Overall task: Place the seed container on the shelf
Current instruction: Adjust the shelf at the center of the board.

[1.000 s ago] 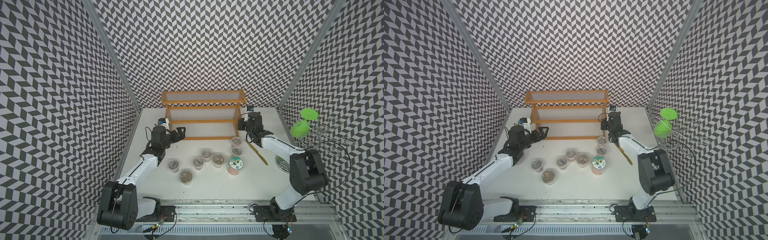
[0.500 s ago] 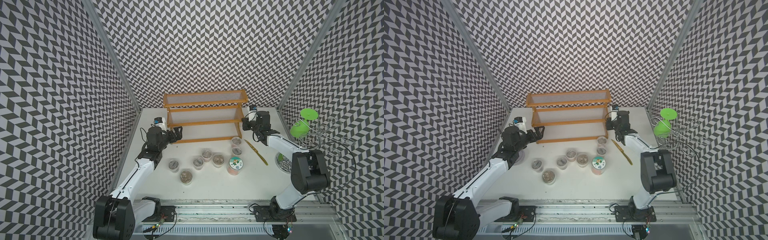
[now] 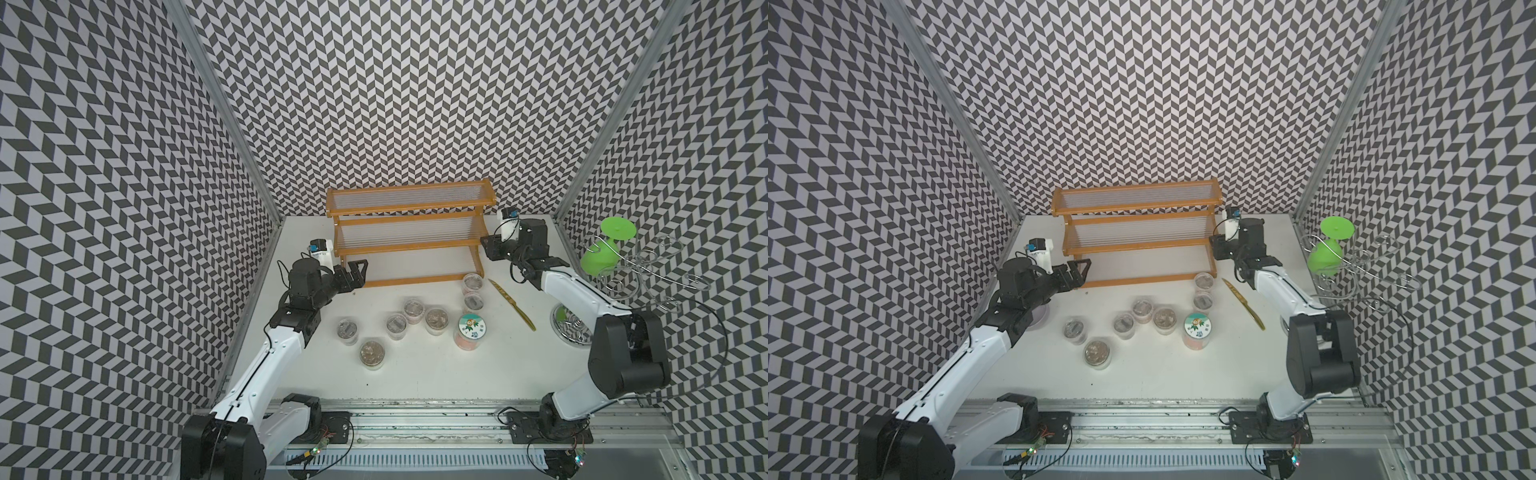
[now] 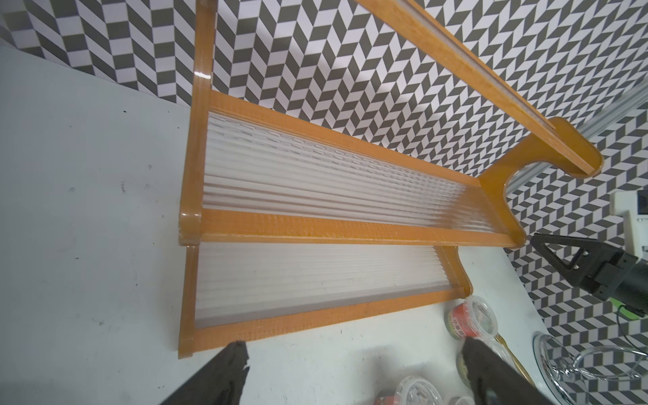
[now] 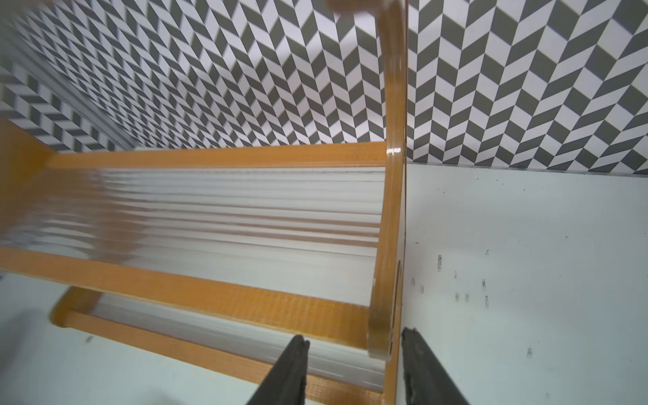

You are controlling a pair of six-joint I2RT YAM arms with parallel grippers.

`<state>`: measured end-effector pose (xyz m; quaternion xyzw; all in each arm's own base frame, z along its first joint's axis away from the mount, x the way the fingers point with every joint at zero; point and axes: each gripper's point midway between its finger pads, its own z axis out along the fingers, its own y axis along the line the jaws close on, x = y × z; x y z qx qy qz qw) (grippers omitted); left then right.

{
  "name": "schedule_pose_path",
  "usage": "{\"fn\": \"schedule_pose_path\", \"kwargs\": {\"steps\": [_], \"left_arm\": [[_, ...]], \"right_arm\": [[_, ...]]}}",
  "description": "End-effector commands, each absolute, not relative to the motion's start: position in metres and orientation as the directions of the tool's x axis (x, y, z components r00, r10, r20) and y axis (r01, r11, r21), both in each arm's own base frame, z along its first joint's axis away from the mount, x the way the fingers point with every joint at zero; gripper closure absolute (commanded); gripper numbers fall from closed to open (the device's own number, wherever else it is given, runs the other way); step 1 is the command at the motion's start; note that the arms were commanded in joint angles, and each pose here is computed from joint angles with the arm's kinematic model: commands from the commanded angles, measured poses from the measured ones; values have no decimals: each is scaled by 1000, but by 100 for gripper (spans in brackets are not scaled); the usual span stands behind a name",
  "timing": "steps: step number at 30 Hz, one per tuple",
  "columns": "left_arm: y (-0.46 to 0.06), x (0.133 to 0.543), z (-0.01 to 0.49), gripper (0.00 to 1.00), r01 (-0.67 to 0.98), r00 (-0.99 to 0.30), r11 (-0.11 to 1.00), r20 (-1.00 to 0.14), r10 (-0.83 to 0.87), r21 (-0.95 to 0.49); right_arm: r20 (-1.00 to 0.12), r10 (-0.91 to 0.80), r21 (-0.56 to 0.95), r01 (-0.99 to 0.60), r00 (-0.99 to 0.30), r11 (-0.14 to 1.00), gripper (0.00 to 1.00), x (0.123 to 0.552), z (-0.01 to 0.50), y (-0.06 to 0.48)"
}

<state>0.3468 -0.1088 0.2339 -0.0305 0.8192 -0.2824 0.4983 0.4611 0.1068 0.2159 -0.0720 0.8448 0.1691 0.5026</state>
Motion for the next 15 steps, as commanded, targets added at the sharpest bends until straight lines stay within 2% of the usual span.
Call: {"fn": "schedule_pose_path", "kwargs": {"steps": [1, 10, 15], "left_arm": [[-121, 329, 219, 0, 260, -568, 817, -766, -302, -515], [-130, 303, 199, 3, 254, -614, 786, -722, -319, -563], [-139, 295, 192, 2, 271, -622, 771, -716, -317, -576]], "right_arm": [[-890, 141, 298, -318, -434, 900, 52, 437, 249, 113], [-867, 197, 414, -443, -458, 795, 49, 365, 246, 133], [-868, 187, 420, -481, -460, 769, 45, 353, 246, 143]]}}
